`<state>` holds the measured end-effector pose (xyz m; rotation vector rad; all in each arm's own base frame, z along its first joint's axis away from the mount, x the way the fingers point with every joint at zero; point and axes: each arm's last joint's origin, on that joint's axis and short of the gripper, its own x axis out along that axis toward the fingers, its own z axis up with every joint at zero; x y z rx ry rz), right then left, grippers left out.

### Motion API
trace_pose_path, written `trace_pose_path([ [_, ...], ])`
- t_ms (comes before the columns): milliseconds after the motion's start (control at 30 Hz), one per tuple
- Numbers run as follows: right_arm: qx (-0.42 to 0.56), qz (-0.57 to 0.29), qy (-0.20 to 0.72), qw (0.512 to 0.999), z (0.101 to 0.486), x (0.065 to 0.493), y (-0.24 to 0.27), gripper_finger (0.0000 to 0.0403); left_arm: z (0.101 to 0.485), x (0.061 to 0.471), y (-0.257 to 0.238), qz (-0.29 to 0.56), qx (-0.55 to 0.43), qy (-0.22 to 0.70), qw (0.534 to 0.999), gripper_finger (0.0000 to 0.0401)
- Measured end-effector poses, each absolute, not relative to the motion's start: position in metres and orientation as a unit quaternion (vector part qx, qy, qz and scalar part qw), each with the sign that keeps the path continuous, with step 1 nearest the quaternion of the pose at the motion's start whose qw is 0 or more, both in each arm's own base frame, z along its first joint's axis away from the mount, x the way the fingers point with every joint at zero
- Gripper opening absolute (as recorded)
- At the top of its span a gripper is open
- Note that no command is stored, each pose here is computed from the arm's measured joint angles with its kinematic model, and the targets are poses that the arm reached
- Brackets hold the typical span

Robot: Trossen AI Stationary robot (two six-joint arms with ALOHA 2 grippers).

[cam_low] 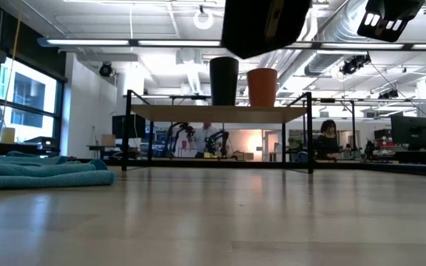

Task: Stack small to large cups/mugs on shelf
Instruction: Put the yellow cup on the shelf

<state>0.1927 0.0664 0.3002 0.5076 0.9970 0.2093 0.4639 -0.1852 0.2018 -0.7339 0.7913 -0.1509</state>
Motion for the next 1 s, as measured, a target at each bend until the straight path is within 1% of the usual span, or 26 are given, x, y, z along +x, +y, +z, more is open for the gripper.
trace_pose_path([
  [633, 0.234, 0.1, 0.47, 0.845, 0.3, 0.193, 0.066, 0.0142, 0.191, 0.465, -0.184, -0.052, -0.344, 0.388, 0.854, 0.0184],
  [700, 0.232, 0.101, 0.47, 0.846, 0.3, 0.193, 0.066, 0.0142, 0.186, 0.467, -0.185, -0.053, -0.344, 0.386, 0.854, 0.0177],
  [767, 0.231, 0.101, 0.47, 0.846, 0.3, 0.193, 0.066, 0.0142, 0.18, 0.466, -0.185, -0.039, -0.336, 0.396, 0.854, 0.0153],
  [800, 0.231, 0.101, 0.47, 0.846, 0.3, 0.193, 0.066, 0.0142, 0.178, 0.466, -0.185, -0.037, -0.333, 0.396, 0.855, 0.0133],
  [833, 0.231, 0.101, 0.47, 0.846, 0.3, 0.193, 0.066, 0.0142, 0.177, 0.467, -0.185, -0.035, -0.332, 0.392, 0.857, 0.0107],
  [900, 0.231, 0.101, 0.47, 0.846, 0.3, 0.193, 0.066, 0.0142, 0.176, 0.468, -0.184, -0.023, -0.328, 0.383, 0.863, 0.0042],
  [933, 0.231, 0.101, 0.471, 0.846, 0.3, 0.193, 0.066, 0.0142, 0.175, 0.468, -0.184, -0.017, -0.326, 0.382, 0.865, 0.0022],
  [1000, 0.228, 0.101, 0.472, 0.845, 0.3, 0.192, 0.066, 0.0142, 0.178, 0.469, -0.183, -0.008, -0.319, 0.38, 0.868, 0.0016],
])
